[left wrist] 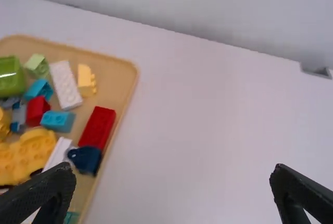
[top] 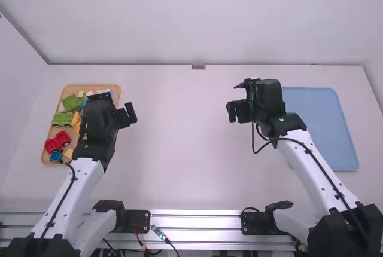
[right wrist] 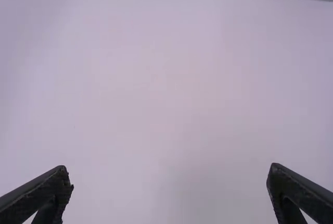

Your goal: Assemble lego blocks to make yellow taxi

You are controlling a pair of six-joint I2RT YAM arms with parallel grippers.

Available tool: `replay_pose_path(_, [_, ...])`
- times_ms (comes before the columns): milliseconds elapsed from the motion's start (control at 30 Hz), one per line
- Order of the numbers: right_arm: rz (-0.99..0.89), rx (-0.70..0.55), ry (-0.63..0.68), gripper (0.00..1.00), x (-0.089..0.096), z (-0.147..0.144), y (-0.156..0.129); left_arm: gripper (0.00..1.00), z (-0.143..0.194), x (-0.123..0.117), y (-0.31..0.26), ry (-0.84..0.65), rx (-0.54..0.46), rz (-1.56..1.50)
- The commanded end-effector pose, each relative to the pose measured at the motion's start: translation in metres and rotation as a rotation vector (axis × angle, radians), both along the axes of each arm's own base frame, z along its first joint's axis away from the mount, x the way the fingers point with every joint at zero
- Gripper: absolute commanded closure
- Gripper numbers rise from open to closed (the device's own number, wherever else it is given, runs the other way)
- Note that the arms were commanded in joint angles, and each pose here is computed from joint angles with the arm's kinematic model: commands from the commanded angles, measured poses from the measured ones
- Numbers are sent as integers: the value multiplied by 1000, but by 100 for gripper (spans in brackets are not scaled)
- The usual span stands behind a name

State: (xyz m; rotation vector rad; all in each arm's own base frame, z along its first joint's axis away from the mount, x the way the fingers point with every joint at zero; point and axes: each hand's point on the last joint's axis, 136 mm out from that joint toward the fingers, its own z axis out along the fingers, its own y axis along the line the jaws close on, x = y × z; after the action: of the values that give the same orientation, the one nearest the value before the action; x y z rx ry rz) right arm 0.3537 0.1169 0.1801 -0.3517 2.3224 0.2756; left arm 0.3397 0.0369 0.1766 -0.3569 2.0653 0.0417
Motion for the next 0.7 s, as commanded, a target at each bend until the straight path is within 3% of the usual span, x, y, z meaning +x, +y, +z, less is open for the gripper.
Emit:
replay_pose_path(0, [23,-1,-33,1,9,10,8,1,2,3,19,15,5,108])
replay_pose_path(167, [77,-54,-38,1,7,4,11,1,0,9,42,99,-34,195])
replay_pose_path(400, [25,-37,-23,1,10,3,-1,1,1,19,71,169,-115,319])
replay_pose_path(667, [-34,-29,-2,1,13,1,-20,1,-24,33,110,312,-147,424])
